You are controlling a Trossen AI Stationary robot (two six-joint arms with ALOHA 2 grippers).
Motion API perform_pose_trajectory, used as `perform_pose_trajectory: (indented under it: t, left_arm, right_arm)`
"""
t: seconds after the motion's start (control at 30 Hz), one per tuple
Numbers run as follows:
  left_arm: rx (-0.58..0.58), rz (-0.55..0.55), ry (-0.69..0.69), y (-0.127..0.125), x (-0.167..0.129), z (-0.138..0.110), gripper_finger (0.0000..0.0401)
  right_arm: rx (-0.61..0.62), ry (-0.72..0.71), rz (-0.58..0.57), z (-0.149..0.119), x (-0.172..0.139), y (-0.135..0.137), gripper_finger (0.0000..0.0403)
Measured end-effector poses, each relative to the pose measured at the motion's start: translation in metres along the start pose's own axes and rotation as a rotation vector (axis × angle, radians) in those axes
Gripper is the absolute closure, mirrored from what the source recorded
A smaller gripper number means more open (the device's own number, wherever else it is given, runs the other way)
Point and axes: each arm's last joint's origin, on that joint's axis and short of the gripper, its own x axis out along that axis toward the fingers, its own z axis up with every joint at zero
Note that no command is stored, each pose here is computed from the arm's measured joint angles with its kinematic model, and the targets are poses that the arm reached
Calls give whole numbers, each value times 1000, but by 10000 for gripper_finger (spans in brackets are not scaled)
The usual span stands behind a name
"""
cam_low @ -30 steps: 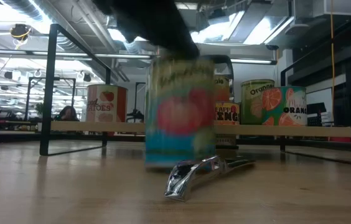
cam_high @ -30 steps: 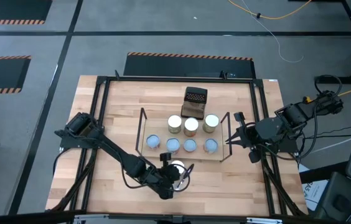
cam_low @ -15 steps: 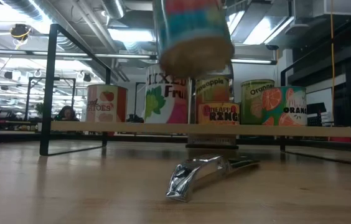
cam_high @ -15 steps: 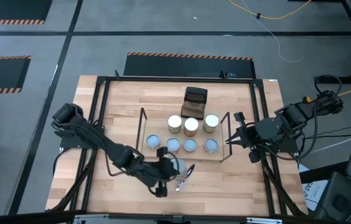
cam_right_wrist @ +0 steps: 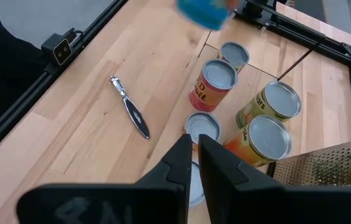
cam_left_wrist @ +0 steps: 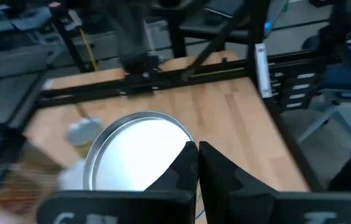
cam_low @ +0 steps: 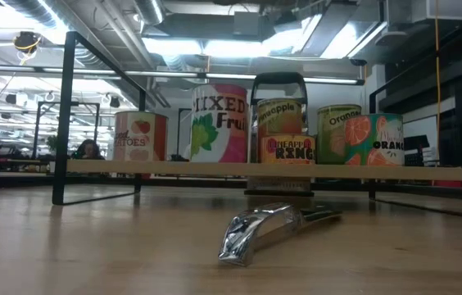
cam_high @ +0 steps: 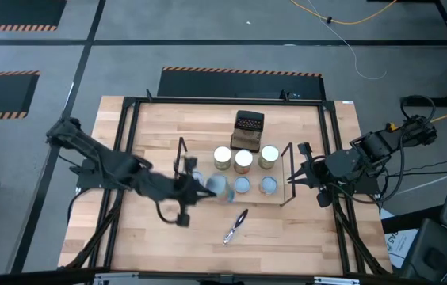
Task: Pick and place cans onto a shelf
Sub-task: Put the canned tomatoes on the shelf
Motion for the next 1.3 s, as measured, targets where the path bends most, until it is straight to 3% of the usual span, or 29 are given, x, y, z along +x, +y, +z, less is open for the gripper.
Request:
perform_pose_trajectory:
  t: [0.37, 0.63, 1.03, 1.3]
  left_arm:
    - [81, 152, 39, 70, -42, 8, 401]
    - [60, 189, 211, 106, -40, -8, 401]
    - [27, 193, 415, 127, -10, -41, 401]
    - [-30, 169, 434, 134, 5, -68, 401]
  right_arm:
    - [-28, 0, 0, 0, 0, 0, 369]
    - [-73, -1, 0, 0, 0, 0, 369]
    - [-70, -2, 0, 0, 0, 0, 369]
    - [-72, -2, 0, 0, 0, 0, 369]
